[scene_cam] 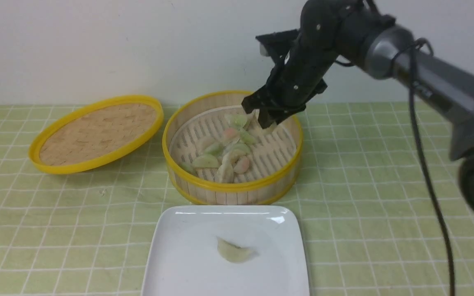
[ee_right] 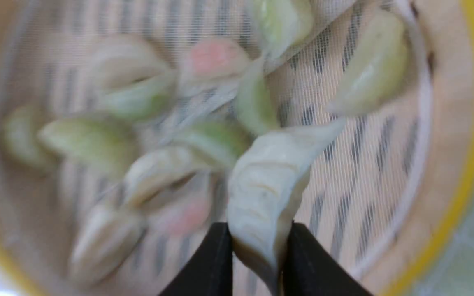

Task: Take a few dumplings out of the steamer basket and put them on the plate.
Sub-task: Use the right arm to grab a dumpling from inside the steamer, then use the right arm to put the dumpling into the plate

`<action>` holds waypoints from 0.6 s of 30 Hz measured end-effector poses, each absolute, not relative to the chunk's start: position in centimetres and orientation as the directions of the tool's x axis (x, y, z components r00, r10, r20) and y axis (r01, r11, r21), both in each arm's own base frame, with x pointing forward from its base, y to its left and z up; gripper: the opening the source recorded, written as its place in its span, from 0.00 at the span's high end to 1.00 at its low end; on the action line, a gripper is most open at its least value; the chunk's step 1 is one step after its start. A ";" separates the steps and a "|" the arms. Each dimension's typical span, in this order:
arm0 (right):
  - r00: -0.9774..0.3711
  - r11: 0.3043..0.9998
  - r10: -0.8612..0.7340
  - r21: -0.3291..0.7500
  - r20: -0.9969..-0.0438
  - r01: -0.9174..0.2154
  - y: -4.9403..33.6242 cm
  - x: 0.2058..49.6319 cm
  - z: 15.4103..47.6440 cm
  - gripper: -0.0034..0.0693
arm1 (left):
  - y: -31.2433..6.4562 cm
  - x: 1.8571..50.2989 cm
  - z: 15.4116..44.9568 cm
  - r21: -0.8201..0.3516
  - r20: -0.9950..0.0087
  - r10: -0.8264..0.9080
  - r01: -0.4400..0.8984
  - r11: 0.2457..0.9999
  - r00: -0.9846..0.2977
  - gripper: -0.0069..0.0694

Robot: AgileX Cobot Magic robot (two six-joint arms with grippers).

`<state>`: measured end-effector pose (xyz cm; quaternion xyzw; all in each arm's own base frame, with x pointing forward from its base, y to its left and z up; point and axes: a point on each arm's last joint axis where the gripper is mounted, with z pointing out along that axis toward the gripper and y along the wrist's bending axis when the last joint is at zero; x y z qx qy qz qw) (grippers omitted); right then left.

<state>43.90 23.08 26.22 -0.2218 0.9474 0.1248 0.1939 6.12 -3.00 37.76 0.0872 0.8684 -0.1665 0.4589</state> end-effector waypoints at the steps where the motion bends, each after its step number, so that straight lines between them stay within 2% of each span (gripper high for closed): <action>1: -0.830 0.869 -0.367 0.162 -0.421 -0.467 22.4 42.3 27.8 0.76 | -3.0 6.1 37.8 -0.214 -0.825 -0.004 0.306 0.928 -0.565 0.92; 4: -0.851 0.863 -0.382 0.190 -0.362 -0.468 21.6 39.0 28.2 0.76 | -3.1 6.1 37.8 -0.211 -0.826 0.001 0.310 0.927 -0.564 0.92; 7: -0.868 0.847 -0.443 0.213 -0.223 -0.487 21.9 34.2 25.9 0.76 | -3.1 6.1 37.8 -0.188 -0.831 0.026 0.326 0.927 -0.555 0.92; 11: -0.847 0.819 -0.525 0.220 -0.087 -0.530 23.5 29.4 22.3 0.76 | -3.0 6.1 37.8 -0.167 -0.836 0.049 0.339 0.926 -0.546 0.92; 16: -0.824 0.802 -0.559 0.189 -0.092 -0.566 25.6 27.3 18.9 0.76 | -3.0 6.1 37.8 -0.150 -0.840 0.068 0.350 0.925 -0.539 0.92; 18: -0.839 0.817 -0.534 0.193 -0.102 -0.544 26.0 27.7 18.0 0.70 | -3.0 6.1 37.8 -0.146 -0.840 0.072 0.352 0.924 -0.537 0.92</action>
